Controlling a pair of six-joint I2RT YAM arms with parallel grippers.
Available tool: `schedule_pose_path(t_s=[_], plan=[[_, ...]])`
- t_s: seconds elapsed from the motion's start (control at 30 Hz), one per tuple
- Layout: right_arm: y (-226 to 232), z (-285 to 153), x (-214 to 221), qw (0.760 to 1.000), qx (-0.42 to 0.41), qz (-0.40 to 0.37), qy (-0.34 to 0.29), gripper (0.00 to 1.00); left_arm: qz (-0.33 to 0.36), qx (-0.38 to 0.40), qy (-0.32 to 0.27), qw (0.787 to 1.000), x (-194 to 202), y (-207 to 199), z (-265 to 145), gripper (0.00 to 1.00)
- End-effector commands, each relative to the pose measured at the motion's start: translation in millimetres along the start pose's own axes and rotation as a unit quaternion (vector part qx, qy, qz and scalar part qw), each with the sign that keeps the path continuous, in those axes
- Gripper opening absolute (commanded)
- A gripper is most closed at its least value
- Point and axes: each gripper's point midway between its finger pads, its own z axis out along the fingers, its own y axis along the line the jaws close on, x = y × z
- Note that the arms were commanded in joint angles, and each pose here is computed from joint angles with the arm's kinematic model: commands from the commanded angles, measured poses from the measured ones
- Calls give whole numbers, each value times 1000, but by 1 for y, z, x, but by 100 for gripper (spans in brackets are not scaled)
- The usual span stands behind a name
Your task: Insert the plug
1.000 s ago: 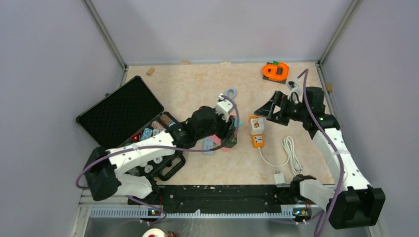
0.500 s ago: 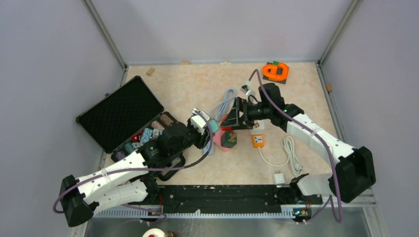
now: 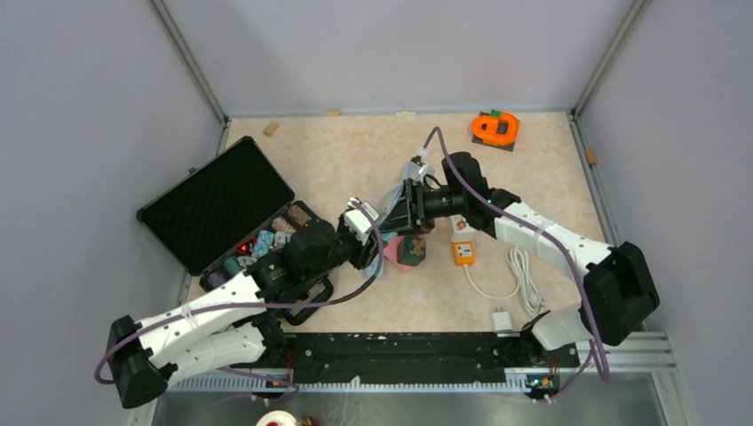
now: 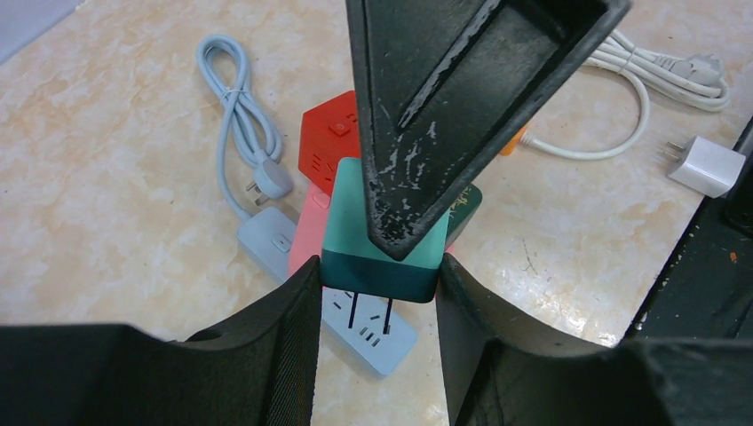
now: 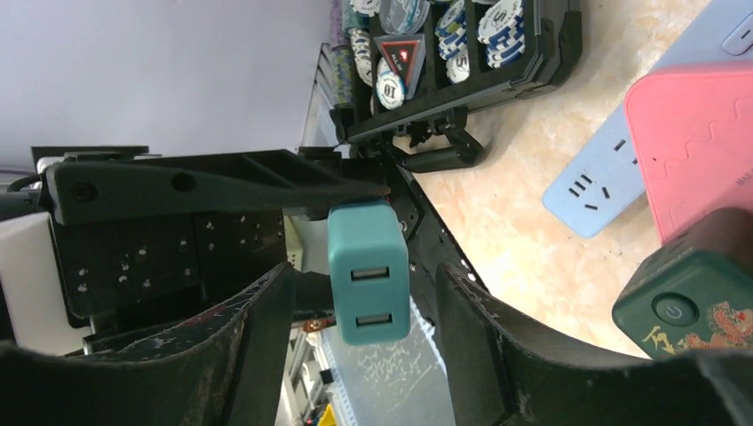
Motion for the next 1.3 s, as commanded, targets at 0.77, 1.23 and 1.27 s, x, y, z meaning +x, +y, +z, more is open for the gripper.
schedule_pose_path(t_s=[0.77,1.23,1.27], plan=[[-25,-8,-18,992,109,-49,-33,0,-53,-16,-10,998,-8,1,6,99],[-48,-61,-33,955,267,-83,-102,0,-160,19,-4,987,4,-9,18,99],[-47,-67,-34,951,275,-85,-110,0,-167,16,-4,986,5,-6,17,99]])
